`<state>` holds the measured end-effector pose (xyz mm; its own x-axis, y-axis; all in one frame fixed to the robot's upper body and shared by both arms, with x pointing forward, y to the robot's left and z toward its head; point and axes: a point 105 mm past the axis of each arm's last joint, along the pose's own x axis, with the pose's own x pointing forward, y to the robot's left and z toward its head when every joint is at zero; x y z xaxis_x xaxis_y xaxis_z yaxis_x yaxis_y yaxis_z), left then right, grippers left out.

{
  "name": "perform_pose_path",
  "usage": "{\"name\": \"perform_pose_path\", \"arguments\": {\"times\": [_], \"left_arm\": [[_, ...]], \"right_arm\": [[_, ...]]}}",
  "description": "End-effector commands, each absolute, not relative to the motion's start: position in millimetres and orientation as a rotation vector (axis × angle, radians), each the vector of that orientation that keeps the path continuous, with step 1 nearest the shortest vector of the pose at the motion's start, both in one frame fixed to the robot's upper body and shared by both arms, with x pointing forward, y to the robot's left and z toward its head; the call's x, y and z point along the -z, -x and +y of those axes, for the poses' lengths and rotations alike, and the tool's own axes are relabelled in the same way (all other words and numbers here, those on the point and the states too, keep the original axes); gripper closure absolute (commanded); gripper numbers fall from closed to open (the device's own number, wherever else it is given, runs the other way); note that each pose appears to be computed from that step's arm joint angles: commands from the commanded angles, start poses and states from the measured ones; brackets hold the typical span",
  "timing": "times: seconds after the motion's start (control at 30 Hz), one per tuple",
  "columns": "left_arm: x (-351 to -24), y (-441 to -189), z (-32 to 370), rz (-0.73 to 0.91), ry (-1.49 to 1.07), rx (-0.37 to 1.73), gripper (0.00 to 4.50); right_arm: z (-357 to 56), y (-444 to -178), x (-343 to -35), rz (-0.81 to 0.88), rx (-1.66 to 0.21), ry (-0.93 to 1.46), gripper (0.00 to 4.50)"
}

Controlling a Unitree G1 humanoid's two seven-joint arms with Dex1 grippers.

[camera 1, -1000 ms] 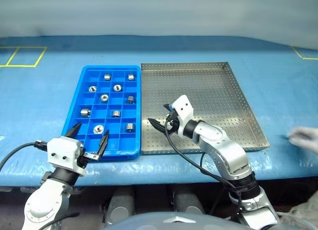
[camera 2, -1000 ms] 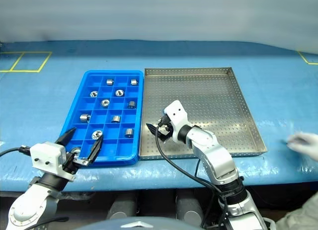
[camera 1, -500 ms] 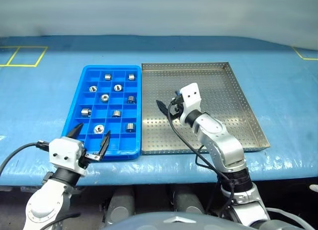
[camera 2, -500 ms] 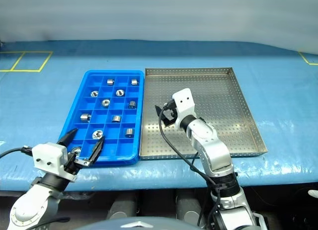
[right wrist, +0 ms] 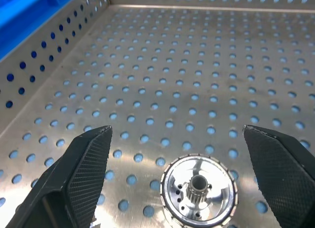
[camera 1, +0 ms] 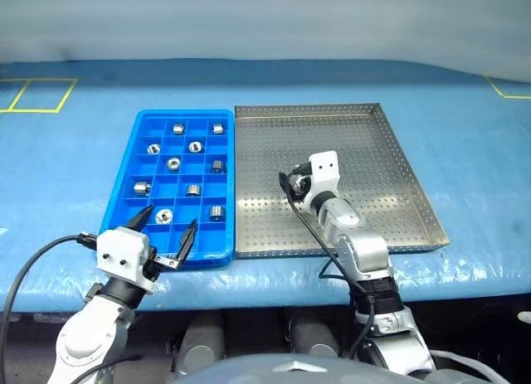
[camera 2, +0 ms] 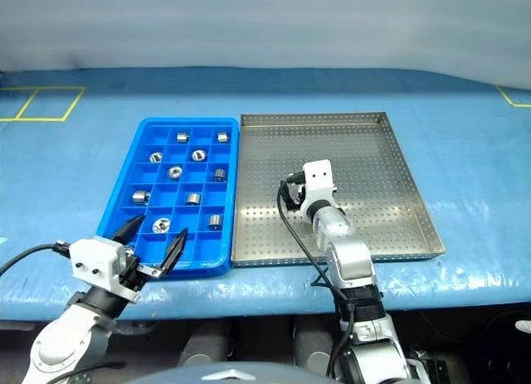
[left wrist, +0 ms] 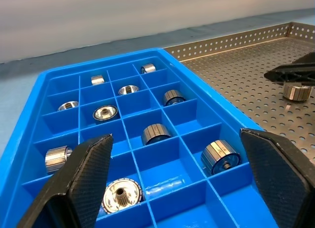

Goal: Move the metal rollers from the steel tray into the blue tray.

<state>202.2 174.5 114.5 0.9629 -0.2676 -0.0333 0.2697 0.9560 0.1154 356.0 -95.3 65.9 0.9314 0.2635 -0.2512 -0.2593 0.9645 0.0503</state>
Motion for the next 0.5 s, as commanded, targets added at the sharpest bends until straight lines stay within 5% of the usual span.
{"name": "perform_pose_path", "arguments": {"times": [0.03, 0.13, 0.4, 0.5], "left_arm": [[-122, -201, 172, -0.02, -0.128, 0.275, 0.0], [-122, -201, 172, -0.02, -0.125, 0.274, 0.0], [-121, -201, 171, -0.021, -0.124, 0.273, 0.0], [-122, -201, 172, -0.023, -0.125, 0.27, 0.0]], "right_arm": [[-98, -356, -67, 0.239, -0.262, -0.018, 0.02], [-97, -353, -61, 0.248, -0.276, 0.005, 0.19], [-95, -348, -56, 0.263, -0.28, 0.01, 2.58], [-85, -350, -69, 0.22, -0.321, 0.028, 2.8]]}}
